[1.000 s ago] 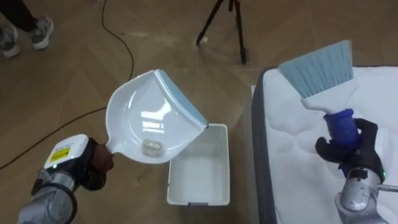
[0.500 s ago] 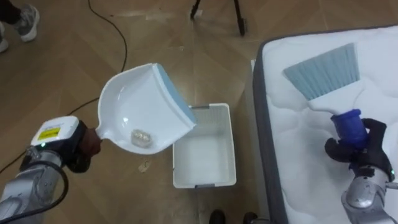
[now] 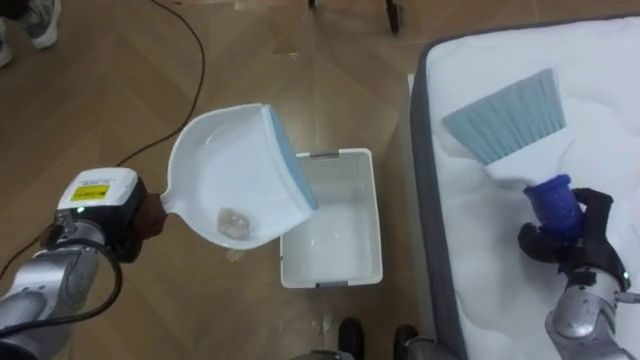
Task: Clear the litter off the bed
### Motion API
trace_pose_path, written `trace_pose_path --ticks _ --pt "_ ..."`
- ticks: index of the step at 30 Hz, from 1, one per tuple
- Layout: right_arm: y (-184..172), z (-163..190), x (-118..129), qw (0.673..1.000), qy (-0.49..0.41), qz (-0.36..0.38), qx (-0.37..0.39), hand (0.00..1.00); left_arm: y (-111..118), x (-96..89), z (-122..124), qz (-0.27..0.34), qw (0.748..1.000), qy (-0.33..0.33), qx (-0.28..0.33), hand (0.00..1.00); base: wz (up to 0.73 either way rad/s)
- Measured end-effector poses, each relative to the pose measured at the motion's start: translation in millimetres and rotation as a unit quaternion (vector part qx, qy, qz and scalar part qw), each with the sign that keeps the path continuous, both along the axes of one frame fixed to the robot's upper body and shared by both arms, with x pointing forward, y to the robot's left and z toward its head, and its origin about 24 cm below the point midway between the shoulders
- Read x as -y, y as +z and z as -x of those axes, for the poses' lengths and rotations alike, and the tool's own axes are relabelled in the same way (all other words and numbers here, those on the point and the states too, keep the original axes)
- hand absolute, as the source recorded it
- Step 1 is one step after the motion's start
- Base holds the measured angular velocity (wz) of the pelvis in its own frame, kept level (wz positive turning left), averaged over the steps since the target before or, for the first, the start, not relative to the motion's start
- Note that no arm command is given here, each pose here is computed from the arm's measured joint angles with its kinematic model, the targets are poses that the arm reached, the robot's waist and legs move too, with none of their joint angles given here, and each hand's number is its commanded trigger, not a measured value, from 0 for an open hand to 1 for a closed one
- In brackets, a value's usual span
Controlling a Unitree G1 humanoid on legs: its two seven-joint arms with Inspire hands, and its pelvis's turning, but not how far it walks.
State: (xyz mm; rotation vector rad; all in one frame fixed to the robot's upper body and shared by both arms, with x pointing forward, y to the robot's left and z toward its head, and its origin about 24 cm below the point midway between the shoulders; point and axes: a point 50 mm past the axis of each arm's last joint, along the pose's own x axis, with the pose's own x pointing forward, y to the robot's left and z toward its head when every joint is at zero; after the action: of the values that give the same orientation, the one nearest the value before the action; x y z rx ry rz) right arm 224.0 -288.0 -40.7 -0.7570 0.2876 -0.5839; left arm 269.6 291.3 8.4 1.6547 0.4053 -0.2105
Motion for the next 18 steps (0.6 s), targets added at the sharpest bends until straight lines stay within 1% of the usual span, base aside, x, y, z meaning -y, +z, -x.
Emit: trace_pose_path --ticks 7,14,18 --pt "-1.1 0.8 -4.1 1.000 0.001 0.011 0.004 0.00 5.4 -3.4 -3.3 -0.009 1.000 0.000 -0.006 1.00 -0.01" --pt "-2.4 1.0 -5.0 1.000 0.002 0.011 0.001 0.00 4.4 -2.4 -3.1 -0.014 1.000 -0.005 -0.017 1.00 -0.03" --pt "-2.6 0.5 -5.7 1.000 0.002 0.010 0.000 0.00 2.7 -2.2 -1.7 -0.021 0.999 -0.006 -0.035 1.00 -0.04"
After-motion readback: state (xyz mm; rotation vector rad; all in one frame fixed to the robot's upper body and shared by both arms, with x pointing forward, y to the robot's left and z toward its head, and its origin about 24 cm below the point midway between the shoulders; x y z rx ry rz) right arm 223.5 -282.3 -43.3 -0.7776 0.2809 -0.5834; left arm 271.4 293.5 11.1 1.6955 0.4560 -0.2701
